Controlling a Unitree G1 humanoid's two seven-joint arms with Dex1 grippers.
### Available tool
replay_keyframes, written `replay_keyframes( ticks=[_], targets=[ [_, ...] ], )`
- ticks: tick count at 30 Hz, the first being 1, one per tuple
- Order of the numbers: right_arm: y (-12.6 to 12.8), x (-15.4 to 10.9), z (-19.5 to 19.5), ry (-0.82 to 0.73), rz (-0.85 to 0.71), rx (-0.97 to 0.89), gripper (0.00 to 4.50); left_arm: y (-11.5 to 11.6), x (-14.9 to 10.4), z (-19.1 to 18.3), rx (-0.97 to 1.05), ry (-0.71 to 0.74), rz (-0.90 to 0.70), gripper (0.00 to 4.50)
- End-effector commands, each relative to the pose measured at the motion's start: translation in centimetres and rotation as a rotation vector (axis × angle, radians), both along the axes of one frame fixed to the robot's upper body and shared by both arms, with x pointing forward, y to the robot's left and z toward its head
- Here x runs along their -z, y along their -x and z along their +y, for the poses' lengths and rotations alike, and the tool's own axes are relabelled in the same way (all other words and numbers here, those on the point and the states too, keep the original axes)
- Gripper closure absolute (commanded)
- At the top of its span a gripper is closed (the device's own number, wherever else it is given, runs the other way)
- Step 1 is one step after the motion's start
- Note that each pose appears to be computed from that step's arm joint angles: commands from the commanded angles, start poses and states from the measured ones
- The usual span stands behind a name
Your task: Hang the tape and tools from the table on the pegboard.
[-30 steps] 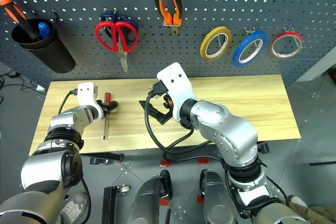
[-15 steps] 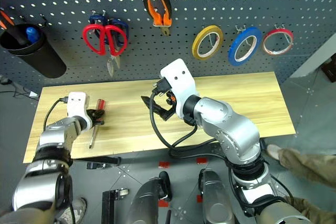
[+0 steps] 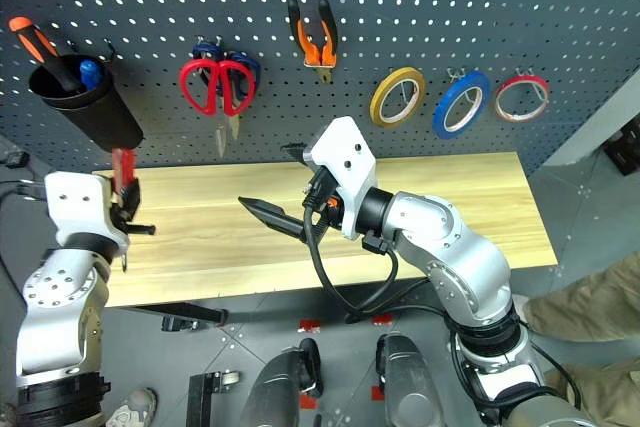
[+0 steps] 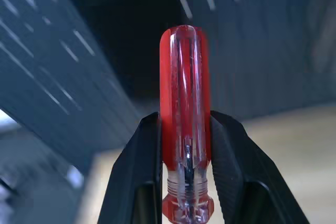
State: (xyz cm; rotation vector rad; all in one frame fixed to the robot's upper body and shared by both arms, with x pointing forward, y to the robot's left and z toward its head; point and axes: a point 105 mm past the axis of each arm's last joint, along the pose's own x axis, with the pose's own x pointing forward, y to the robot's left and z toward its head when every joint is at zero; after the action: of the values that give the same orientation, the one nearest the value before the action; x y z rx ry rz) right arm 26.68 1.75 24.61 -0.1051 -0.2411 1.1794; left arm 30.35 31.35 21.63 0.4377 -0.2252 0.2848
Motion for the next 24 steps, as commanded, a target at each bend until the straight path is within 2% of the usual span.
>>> replay_keyframes(
  ticks=[1, 3, 5, 8, 11, 13, 17, 20, 24],
  targets=[
    [0.3, -1.1, -0.1, -0.032, -0.053, -0.023, 0.00, 2.6, -7.4, 0.0, -0.080, -0.132, -0.267, 3.59],
    [0.1, -1.5, -0.1, -0.048, -0.058, -0.020, 0.00, 2.7, -10.1, -0.3, -0.077, -0.143, -0.362, 3.59],
    [0.0, -1.7, 0.1, -0.058, -0.057, -0.023, 0.00, 2.5, -11.8, -0.5, -0.065, -0.144, -0.413, 3.59],
    [0.0, -1.7, 0.5, -0.045, -0.034, -0.033, 0.00, 0.9, -14.5, -1.0, -0.011, -0.145, -0.488, 3.59],
    [-0.1, -1.8, 0.9, -0.032, -0.042, -0.030, 0.00, -0.7, -15.9, -1.0, 0.022, -0.150, -0.522, 3.59],
    [-0.5, -2.0, 1.1, -0.035, -0.054, -0.011, 0.00, -2.6, -16.9, -1.4, 0.046, -0.171, -0.550, 3.59],
    [-0.7, -2.3, 1.6, -0.040, -0.073, 0.015, 0.00, -5.3, -17.2, -1.8, 0.070, -0.180, -0.568, 3.59],
    [-0.5, -2.6, 2.0, -0.047, -0.085, 0.015, 0.00, -6.4, -16.8, -1.6, 0.067, -0.178, -0.569, 3.59],
    [-0.2, -2.8, 2.4, -0.061, -0.085, 0.009, 0.00, -7.7, -15.2, -0.1, 0.030, -0.106, -0.539, 3.59]
  ],
)
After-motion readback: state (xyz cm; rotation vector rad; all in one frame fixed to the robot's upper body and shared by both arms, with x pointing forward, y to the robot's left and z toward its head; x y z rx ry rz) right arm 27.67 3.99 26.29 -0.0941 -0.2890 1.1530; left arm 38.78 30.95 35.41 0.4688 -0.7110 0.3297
